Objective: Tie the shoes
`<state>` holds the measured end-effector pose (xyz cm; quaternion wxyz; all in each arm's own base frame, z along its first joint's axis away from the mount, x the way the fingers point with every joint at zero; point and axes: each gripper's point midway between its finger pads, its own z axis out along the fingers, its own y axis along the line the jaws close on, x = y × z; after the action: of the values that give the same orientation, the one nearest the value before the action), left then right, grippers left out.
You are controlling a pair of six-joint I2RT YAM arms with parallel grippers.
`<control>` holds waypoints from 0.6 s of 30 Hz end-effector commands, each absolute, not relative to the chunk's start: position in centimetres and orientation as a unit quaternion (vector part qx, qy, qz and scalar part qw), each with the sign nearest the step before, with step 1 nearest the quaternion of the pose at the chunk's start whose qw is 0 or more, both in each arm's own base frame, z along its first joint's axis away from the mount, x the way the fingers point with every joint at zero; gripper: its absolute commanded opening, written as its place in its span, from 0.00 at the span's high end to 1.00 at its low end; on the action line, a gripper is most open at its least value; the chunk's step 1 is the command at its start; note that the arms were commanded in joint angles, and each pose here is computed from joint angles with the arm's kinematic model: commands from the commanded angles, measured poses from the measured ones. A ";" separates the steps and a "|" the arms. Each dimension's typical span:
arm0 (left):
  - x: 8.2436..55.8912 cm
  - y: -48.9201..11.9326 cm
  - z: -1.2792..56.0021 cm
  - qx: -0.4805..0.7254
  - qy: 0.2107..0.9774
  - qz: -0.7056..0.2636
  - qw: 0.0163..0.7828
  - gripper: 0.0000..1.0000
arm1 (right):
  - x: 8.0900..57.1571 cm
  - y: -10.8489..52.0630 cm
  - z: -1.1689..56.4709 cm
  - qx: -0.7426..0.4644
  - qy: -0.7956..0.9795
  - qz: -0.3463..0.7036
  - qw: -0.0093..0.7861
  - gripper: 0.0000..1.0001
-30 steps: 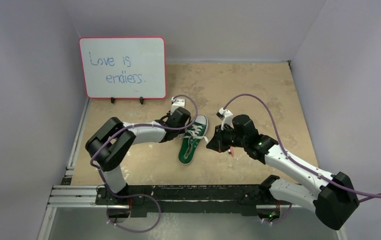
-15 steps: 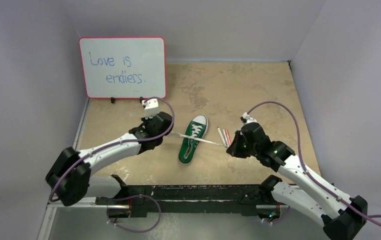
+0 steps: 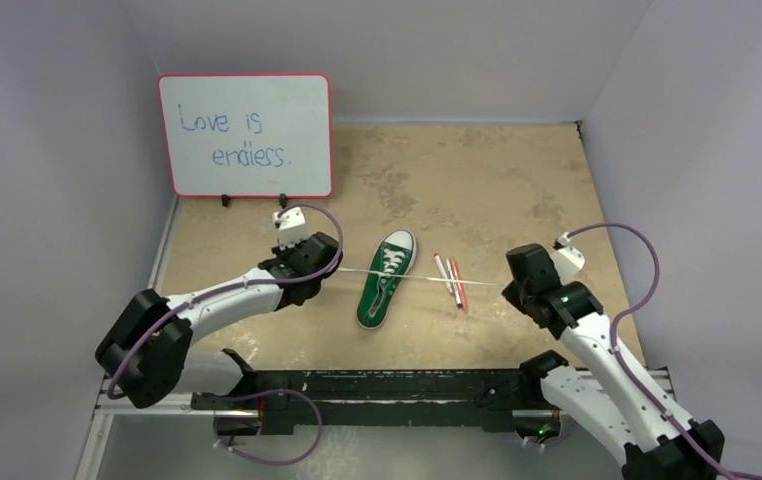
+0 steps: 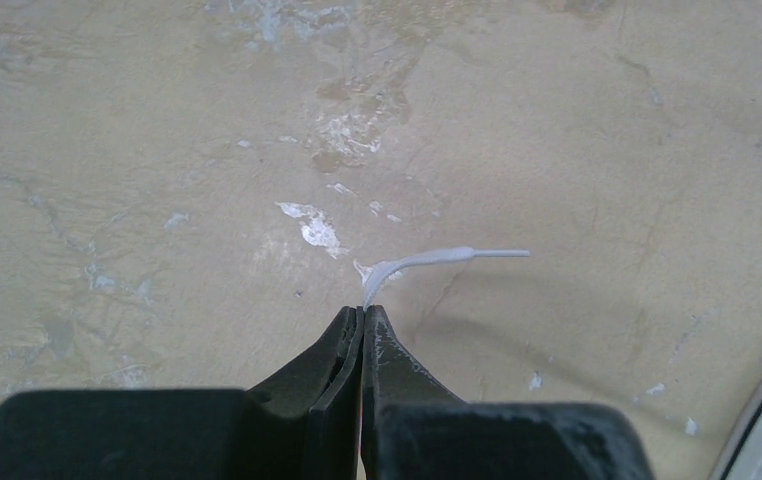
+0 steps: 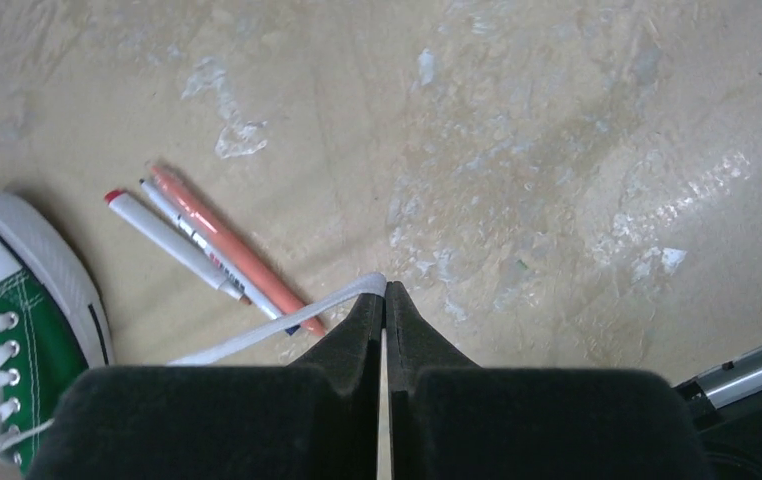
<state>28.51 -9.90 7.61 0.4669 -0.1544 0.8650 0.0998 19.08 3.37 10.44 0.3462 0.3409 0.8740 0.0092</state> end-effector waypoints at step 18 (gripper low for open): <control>26.9 -7.9 2.8 -0.253 0.868 0.099 0.416 1.00 | 18.5 -0.6 6.0 0.502 0.804 -0.004 0.320 1.00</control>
<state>27.24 -8.50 3.31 0.4195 -0.2129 0.8759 0.1072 17.91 0.05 6.29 0.3076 0.4783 0.8225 -0.0084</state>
